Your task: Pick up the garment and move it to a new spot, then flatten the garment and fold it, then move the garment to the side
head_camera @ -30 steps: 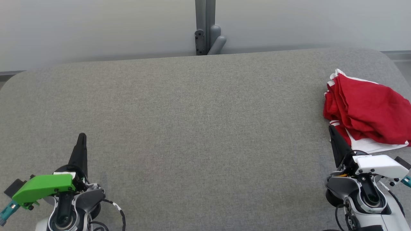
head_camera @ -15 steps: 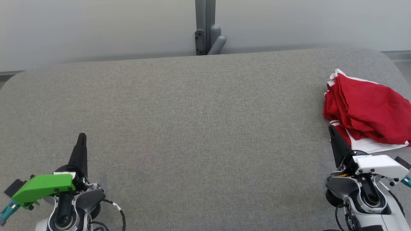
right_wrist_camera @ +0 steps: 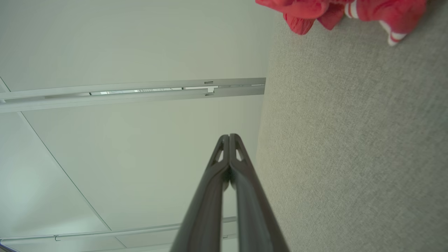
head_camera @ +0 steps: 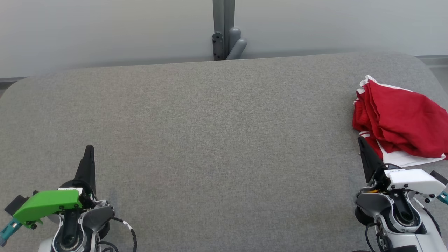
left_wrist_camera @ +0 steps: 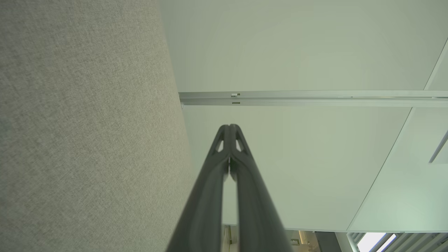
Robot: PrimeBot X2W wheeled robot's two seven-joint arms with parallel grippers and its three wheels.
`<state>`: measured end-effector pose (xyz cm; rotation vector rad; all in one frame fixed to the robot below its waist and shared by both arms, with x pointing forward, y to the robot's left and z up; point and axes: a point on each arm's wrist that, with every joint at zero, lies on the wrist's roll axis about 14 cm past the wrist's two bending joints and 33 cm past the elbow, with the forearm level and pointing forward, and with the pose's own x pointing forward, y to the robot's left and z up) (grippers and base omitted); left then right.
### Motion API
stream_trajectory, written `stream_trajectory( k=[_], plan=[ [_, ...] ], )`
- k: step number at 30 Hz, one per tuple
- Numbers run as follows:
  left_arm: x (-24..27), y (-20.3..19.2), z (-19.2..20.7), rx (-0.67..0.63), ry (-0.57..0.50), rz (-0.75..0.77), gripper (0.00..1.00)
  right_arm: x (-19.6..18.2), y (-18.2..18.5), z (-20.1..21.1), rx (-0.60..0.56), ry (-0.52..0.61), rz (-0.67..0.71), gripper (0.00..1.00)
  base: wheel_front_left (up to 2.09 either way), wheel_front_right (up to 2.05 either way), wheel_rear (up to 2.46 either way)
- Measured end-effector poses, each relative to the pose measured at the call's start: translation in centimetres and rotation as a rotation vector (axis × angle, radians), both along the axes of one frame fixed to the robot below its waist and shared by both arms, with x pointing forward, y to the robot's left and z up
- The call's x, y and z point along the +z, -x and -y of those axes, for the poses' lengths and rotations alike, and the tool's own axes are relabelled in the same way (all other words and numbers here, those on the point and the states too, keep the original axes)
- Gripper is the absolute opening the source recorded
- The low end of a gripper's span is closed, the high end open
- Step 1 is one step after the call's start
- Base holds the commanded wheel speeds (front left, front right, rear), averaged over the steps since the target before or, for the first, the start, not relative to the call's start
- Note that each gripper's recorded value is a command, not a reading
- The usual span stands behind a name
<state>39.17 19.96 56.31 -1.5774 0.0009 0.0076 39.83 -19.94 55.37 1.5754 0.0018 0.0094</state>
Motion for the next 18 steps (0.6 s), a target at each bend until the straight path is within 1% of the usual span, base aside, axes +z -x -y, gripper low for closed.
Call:
stream_trajectory(
  k=[18],
  plan=[
    [0.0, 0.0, 0.0, 0.0, 0.0, 0.0, 0.0, 0.0, 0.0, -0.02, 0.001, 0.001, 0.0, 0.0, 0.0, 0.0, 0.0]
  ],
)
